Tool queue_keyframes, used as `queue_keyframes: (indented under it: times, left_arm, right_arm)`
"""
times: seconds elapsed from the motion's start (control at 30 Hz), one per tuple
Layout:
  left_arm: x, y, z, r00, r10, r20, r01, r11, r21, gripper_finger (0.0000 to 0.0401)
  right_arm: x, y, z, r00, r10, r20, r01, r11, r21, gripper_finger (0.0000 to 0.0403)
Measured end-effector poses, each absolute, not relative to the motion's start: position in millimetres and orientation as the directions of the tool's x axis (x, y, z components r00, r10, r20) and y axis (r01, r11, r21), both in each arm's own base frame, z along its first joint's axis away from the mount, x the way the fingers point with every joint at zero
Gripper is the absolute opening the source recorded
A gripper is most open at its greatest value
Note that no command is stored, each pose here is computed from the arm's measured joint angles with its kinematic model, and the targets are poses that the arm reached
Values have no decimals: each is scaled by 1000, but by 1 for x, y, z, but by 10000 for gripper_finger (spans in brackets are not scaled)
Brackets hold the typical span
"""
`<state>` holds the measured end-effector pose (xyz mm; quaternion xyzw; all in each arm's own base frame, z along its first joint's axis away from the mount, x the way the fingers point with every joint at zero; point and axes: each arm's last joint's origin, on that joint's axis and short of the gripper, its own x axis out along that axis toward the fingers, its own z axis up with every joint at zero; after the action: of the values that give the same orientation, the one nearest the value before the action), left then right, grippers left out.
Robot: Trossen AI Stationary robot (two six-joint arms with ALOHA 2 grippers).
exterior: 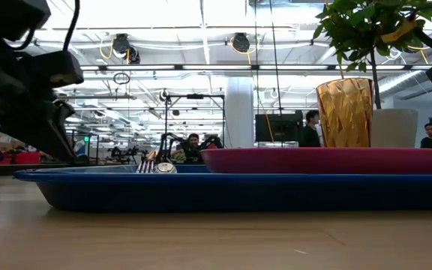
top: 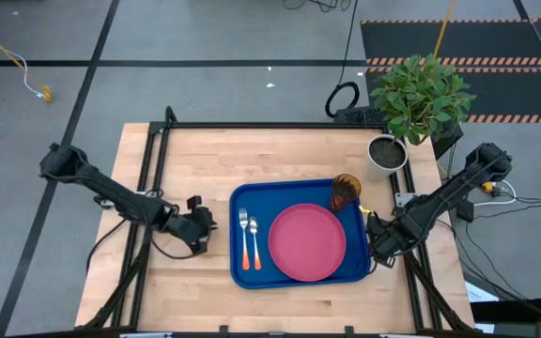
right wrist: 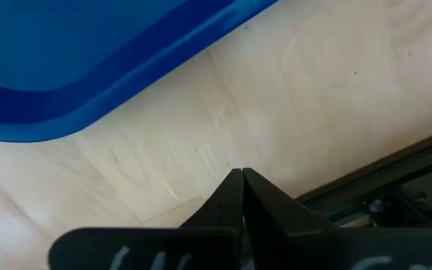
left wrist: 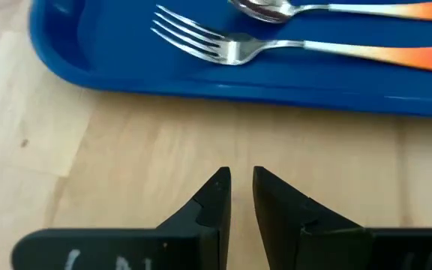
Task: Pick and place plate/cup/fork/spoon on tray
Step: Adjust the blue tray
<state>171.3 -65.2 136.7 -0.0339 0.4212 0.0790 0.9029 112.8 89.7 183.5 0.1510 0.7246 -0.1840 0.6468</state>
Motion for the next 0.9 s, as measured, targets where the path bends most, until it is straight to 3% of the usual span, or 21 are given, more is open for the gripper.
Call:
queue_keyframes:
  times: [0.2, 0.37, 0.7, 0.9]
  left_arm:
    - [177, -54, 128, 583, 178, -793, -223, 973, 54, 62]
    - [182, -54, 125, 588, 120, -800, -216, 976, -12, 62]
    - [184, -52, 126, 599, 133, -790, -205, 979, 10, 62]
    - [185, -50, 127, 604, 140, -785, -219, 976, 6, 62]
  right_arm:
    - [110, 90, 177, -118, -22, -993, 450, 890, -73, 0]
    - [106, 94, 166, -151, 53, -987, 474, 880, -25, 0]
    - [104, 97, 163, -95, 15, -995, 466, 884, -31, 0]
    - [108, 101, 150, -19, 92, -996, 501, 863, 70, 0]
